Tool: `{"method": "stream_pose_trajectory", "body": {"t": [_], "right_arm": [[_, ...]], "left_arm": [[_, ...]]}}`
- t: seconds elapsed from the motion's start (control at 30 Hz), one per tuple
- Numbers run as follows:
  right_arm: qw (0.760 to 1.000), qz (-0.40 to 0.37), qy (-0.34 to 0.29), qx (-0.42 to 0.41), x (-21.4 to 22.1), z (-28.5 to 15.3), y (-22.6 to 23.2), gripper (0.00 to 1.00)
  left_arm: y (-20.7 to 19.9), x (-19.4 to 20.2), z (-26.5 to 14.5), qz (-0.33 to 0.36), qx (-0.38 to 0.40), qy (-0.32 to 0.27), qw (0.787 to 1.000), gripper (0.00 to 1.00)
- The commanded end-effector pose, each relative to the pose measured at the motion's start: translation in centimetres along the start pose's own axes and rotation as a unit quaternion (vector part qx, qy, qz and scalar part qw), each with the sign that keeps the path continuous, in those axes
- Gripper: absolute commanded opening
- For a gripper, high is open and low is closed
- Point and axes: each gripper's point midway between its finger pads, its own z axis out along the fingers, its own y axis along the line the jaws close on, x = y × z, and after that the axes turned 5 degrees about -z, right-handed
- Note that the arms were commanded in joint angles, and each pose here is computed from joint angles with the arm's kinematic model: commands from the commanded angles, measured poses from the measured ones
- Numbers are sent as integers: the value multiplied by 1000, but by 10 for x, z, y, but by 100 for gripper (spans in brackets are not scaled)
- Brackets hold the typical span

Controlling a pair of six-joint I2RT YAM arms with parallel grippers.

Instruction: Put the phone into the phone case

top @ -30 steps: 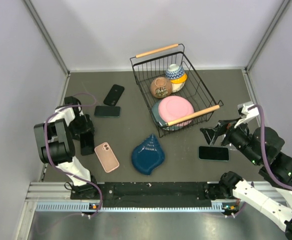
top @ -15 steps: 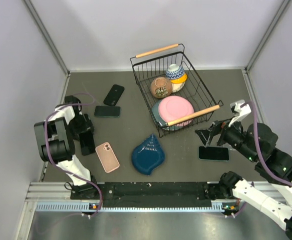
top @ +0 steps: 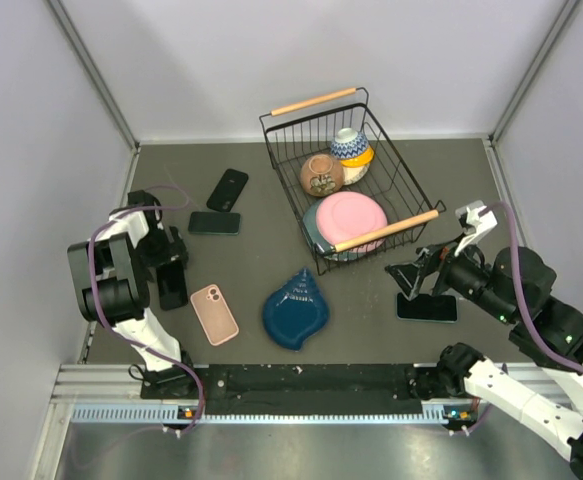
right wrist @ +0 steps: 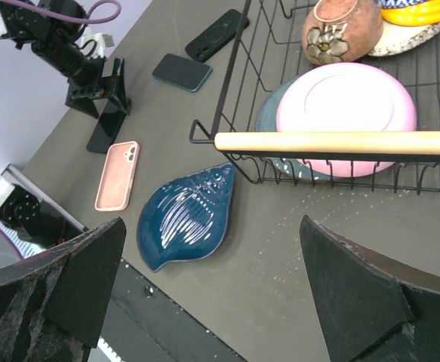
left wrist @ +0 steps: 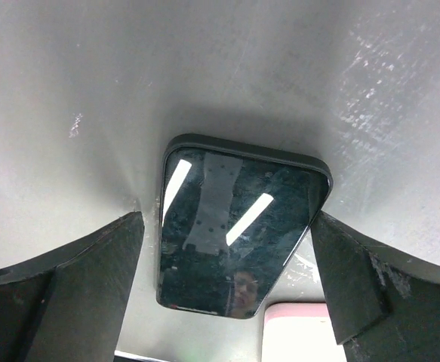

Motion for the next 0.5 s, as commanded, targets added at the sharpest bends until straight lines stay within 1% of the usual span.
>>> {"method": "stream_pose_trajectory", "body": {"t": [0.0, 0.03, 0.07, 0.17, 0.27, 0.3, 0.4, 0.43, 0.47], "right_arm": [[998, 3, -43, -51, -29, -13, 22, 99], [998, 2, -42, -54, -28, -14, 23, 99], [998, 2, -42, -55, -28, -14, 23, 99], [998, 5, -39, -47, -26, -11, 21, 99], [999, 8, -32, -40, -23, -4, 18, 99], [999, 9, -27, -40, -21, -1, 18, 99], [997, 16, -1, -70, -17, 9, 32, 99], [996, 23, 8, -86, -16, 12, 38, 99], [995, 27, 24, -93, -13, 20, 42, 99]], "left_arm": [[12, 13, 15, 24, -25, 27, 999, 93], [8, 14, 15, 30, -17, 27, 999, 91], [9, 15, 17, 29, -18, 31, 999, 86], [6, 17, 17, 23, -11, 37, 999, 75], [-1, 13, 11, 8, 3, 29, 1000, 55], [-2, 8, 8, 4, 6, 23, 1000, 46], [-7, 0, 1, -12, 19, 11, 1000, 41], [-8, -3, 0, -20, 22, 8, 1000, 36], [-8, -4, -2, -24, 22, 5, 999, 35]]}}
